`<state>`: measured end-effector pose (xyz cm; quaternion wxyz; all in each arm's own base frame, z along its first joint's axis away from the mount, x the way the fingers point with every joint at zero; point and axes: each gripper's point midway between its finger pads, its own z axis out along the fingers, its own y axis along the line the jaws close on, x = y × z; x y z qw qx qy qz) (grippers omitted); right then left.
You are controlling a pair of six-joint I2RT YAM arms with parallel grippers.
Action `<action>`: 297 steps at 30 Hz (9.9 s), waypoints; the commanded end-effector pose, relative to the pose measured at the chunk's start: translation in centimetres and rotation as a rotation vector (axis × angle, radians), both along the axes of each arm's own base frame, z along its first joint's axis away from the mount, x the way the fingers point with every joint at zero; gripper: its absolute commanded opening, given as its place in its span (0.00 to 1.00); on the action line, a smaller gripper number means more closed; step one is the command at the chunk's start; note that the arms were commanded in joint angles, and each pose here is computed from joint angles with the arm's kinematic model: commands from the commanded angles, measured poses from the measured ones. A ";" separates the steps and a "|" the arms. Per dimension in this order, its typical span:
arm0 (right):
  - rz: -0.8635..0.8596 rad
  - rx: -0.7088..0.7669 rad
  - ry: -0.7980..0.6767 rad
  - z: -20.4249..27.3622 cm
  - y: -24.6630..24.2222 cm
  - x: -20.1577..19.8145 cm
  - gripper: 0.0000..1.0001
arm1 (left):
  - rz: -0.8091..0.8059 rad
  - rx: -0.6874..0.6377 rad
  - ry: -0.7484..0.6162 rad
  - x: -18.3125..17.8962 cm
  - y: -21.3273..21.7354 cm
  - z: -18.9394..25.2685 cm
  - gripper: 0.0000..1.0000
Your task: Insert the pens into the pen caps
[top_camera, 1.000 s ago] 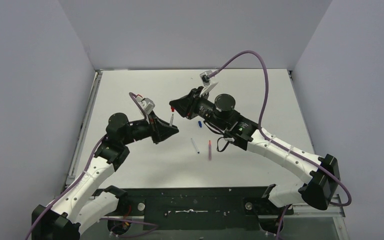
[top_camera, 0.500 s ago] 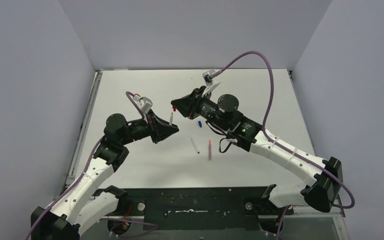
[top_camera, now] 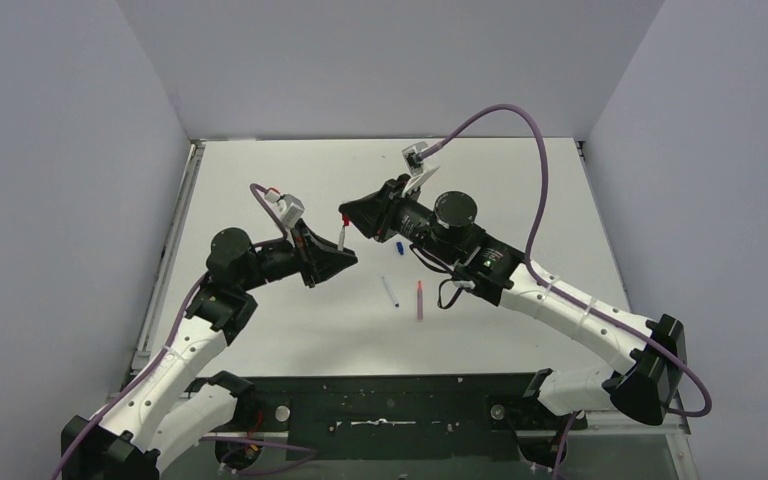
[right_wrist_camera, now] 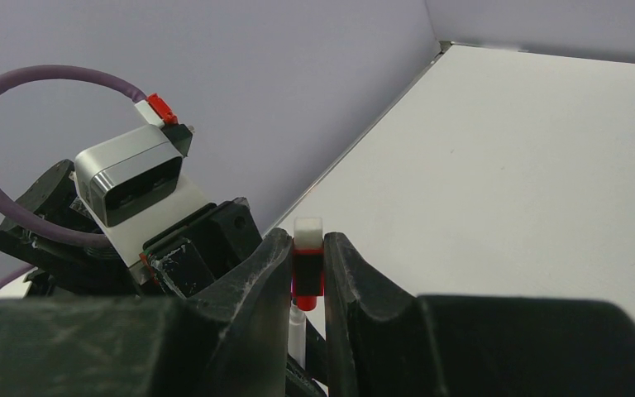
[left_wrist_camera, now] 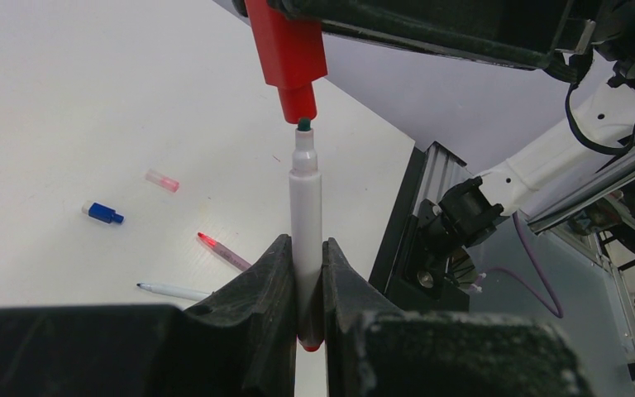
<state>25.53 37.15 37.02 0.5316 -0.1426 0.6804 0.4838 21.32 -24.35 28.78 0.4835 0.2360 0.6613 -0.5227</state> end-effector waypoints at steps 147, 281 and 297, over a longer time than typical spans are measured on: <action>0.000 0.138 -0.119 5.2 1.0 0.5 0.00 | -0.009 -0.059 -0.070 0.0 0.7 2.1 0.00; 0.125 -0.262 0.289 -14.2 5.7 -9.8 0.00 | 0.353 0.240 -0.325 9.4 5.2 8.4 0.00; 0.305 -0.400 0.381 -17.7 6.3 -13.6 0.00 | 0.382 0.262 -0.373 9.3 5.8 9.7 0.00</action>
